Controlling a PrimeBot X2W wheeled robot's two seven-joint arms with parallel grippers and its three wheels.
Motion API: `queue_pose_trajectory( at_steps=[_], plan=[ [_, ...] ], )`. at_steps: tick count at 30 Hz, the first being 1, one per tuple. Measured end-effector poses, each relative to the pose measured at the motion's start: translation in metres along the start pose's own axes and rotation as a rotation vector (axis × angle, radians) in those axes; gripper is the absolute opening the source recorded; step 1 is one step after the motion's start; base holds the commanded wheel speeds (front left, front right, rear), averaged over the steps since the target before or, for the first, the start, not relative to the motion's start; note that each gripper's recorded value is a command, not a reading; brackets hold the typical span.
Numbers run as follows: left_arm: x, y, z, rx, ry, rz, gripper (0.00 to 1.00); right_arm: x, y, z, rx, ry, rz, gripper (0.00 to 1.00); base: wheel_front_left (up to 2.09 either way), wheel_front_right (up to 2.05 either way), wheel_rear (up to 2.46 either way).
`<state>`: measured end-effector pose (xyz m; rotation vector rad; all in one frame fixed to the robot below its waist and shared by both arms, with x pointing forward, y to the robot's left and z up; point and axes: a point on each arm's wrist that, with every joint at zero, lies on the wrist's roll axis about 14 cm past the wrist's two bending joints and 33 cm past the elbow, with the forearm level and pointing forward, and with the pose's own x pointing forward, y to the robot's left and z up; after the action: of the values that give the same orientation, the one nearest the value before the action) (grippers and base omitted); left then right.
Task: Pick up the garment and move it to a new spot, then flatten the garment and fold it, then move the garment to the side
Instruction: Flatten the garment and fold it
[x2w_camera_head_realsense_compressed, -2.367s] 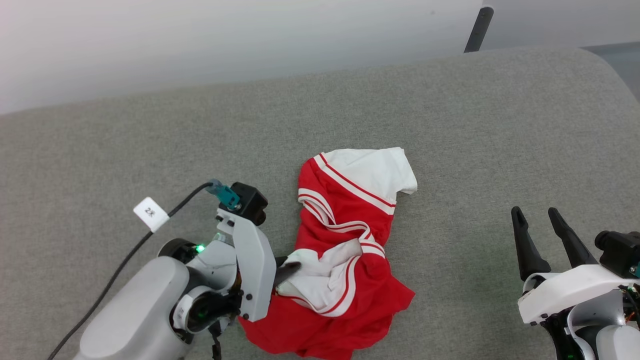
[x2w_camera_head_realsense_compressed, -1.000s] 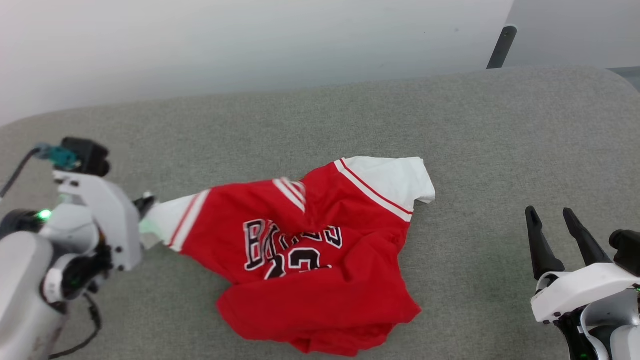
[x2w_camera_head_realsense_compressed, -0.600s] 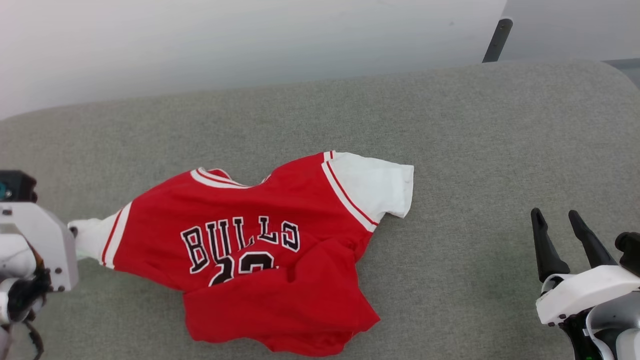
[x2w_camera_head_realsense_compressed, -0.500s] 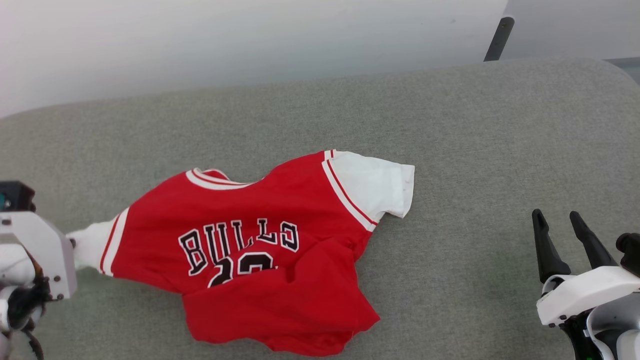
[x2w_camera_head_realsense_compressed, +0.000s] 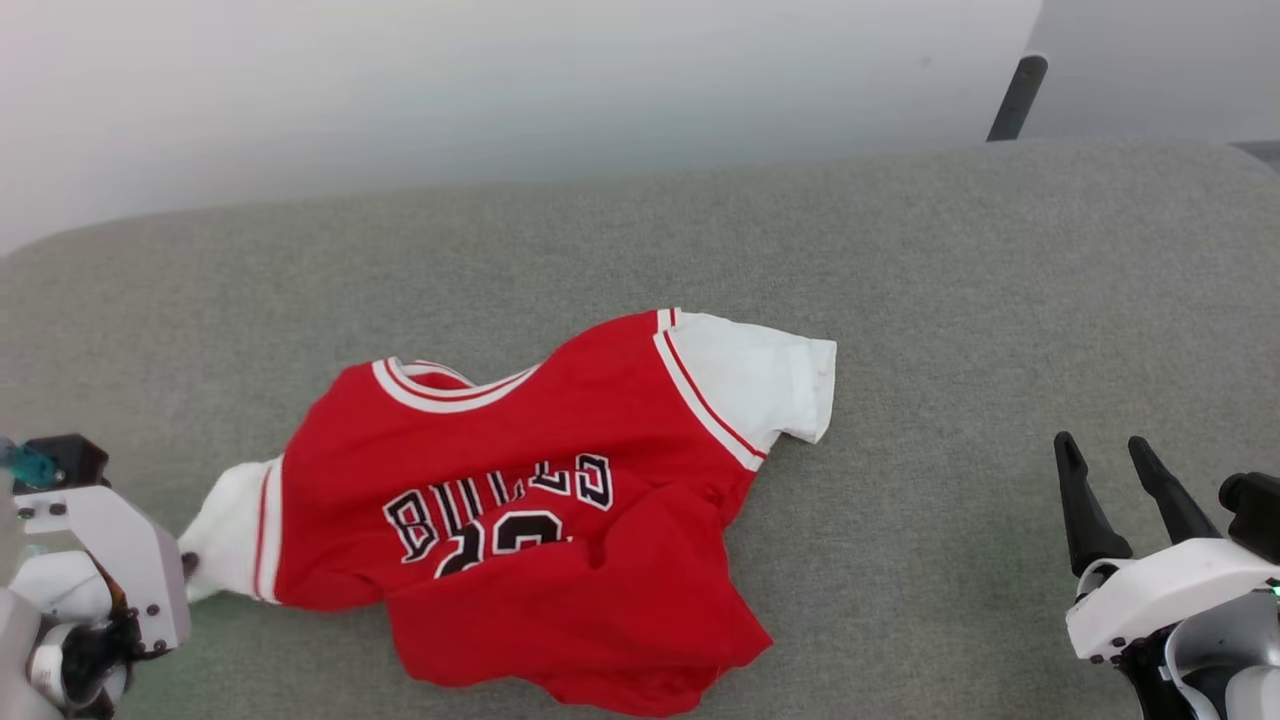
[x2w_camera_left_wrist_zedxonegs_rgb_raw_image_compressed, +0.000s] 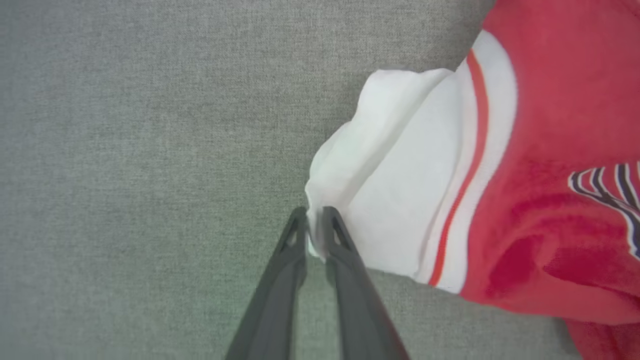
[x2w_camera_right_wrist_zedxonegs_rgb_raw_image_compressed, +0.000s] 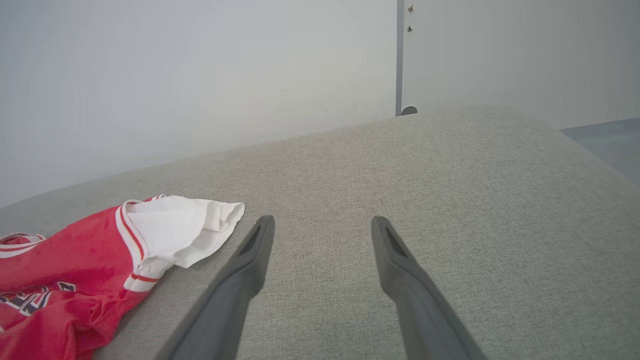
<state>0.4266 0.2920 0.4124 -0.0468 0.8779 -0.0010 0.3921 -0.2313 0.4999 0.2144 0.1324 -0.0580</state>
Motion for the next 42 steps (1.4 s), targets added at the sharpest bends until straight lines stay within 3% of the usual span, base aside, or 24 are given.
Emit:
queue_pose_trajectory(
  at_steps=[9, 19, 34, 42],
  plan=[
    [-0.024, 0.004, 0.012, -0.008, -0.101, -0.003, 1.00, -0.008, 0.012, 0.007, -0.006, -0.018, 0.040, 1.00, 0.00, 0.00, 0.00],
    [-0.065, -0.018, 0.035, 0.008, -0.315, -0.081, 1.00, -0.020, 0.026, 0.018, -0.017, -0.053, 0.087, 1.00, 0.00, 0.00, 0.00],
    [-0.106, -0.054, 0.032, 0.025, -0.433, -0.178, 1.00, -0.023, 0.044, 0.028, -0.015, -0.082, 0.137, 1.00, 0.00, 0.00, 0.00],
    [-0.129, -0.041, 0.044, 0.002, -0.583, -0.151, 1.00, -0.024, 0.056, 0.025, -0.011, -0.077, 0.169, 1.00, 0.00, 0.00, 0.00]
  ],
)
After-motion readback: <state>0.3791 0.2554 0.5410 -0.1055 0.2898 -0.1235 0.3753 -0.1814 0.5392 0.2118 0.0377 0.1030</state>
